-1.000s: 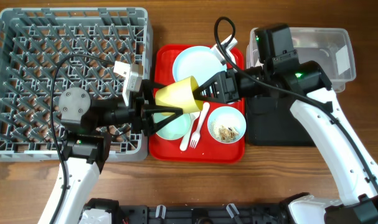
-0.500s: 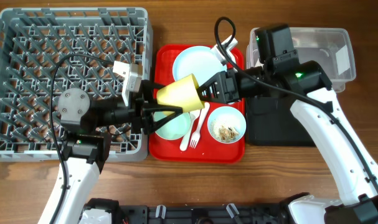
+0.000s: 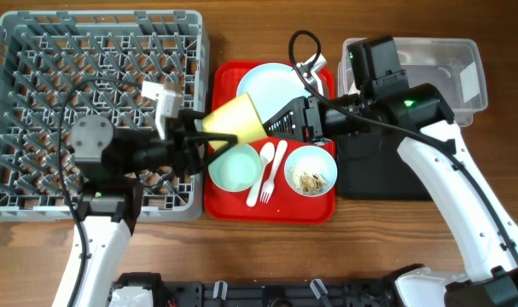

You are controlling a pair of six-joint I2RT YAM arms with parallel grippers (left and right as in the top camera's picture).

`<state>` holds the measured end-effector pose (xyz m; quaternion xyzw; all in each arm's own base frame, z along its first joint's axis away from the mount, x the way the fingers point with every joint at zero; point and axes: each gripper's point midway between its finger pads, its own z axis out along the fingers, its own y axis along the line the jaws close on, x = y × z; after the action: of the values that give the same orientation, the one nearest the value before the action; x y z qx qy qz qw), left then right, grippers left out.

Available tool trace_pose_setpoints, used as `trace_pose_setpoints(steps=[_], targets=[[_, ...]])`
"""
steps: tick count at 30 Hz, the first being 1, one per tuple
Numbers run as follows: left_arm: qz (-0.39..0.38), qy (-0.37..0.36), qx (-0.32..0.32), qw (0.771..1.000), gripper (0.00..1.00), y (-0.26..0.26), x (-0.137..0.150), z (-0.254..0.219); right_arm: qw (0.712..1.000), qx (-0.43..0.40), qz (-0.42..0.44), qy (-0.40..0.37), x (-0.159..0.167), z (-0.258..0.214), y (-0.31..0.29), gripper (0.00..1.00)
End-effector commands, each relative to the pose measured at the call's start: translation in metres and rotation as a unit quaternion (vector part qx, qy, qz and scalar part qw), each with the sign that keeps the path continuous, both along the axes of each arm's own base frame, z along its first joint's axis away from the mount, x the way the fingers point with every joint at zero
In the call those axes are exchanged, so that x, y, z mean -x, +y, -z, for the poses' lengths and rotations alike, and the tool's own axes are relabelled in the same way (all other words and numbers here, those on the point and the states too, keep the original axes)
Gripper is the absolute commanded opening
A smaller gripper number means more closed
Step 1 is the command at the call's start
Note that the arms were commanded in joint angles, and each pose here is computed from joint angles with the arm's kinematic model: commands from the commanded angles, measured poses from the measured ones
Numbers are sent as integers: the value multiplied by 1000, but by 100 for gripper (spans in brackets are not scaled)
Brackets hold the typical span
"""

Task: Sort waste into correct bins and load items into the dishwasher rack
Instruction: 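Carry the yellow cup with the left gripper into the dish rack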

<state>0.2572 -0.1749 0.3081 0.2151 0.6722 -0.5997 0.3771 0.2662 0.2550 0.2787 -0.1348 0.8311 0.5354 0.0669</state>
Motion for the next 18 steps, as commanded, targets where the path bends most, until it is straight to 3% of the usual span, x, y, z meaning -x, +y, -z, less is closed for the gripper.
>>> trace_pose_setpoints(steps=[1,5,9,13,18], targets=[[-40,1,-8,999,58,18,-14,5,996,68,56,-19,-24,21,-15,66],[-85,38,-32,995,58,30,-25,30,988,109,102,-32,-42,32,-35,67],[-190,102,-88,972,50,58,-47,73,977,158,140,-33,-53,45,-59,68],[-283,142,-129,940,27,88,-57,96,962,214,165,-29,-54,60,-83,68],[-379,162,-160,897,16,127,-53,95,940,279,197,-23,-52,70,-116,67]])
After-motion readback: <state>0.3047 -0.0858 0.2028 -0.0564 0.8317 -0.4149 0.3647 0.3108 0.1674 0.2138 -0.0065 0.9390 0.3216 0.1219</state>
